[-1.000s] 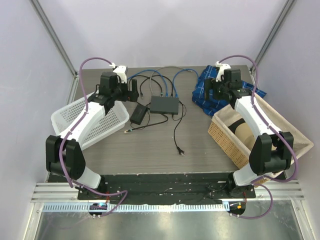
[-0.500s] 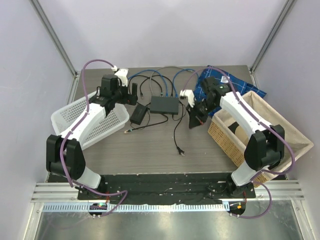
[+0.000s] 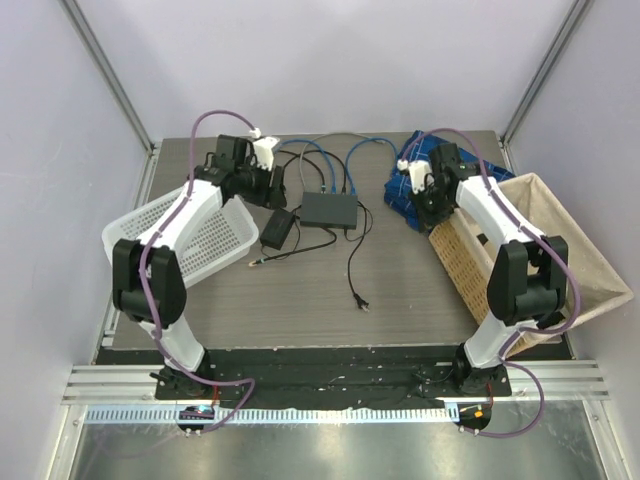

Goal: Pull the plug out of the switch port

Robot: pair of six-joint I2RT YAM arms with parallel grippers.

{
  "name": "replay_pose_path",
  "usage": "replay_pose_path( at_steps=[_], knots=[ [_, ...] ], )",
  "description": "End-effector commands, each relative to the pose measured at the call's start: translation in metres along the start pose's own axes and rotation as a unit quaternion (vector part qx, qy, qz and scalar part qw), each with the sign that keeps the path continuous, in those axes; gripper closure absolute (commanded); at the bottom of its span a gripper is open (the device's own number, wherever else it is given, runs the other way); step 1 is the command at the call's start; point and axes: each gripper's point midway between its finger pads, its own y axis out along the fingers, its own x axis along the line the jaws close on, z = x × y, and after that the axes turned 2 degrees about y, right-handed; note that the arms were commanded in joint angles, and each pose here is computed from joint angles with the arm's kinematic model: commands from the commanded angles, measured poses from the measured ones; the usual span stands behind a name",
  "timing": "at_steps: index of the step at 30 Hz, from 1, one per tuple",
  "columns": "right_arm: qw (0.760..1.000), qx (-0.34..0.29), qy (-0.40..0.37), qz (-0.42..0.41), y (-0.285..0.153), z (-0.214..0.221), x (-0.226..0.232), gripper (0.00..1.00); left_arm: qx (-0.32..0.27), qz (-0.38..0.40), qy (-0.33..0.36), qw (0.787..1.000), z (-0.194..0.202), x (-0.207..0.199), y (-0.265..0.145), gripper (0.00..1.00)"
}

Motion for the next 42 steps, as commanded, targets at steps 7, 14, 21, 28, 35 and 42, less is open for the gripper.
replay_pose_path(
  at_steps=[7, 14, 21, 28, 35, 42],
  knots=[
    [0.997, -0.054, 0.044, 0.013, -0.014, -0.040, -0.022, 0.98, 0.212, 0.163, 0.143, 0.953, 0.114, -0.038, -0.031, 1.00],
    [0.997, -0.055, 0.044, 0.009, -0.013, -0.042, -0.021, 0.99, 0.263, 0.142, 0.202, 0.933, 0.130, -0.011, -0.041, 1.00],
    [0.997, -0.063, 0.046, 0.006, -0.014, -0.050, -0.023, 0.99, 0.259, 0.001, 0.245, 0.934, 0.092, 0.101, -0.023, 1.00],
    [0.995, -0.084, 0.047, -0.011, -0.018, -0.068, -0.019, 0.98, 0.129, -0.075, 0.197, 0.969, 0.003, 0.125, -0.021, 0.91],
    [0.984, -0.168, 0.001, -0.064, -0.030, -0.099, 0.009, 0.46, 0.076, 0.104, 0.083, 0.988, -0.007, -0.014, -0.007, 0.44],
    [0.862, -0.502, 0.060, 0.042, -0.099, -0.187, -0.005, 0.00, 0.098, 0.077, -0.109, 0.986, 0.009, -0.020, 0.018, 0.32]
  ],
)
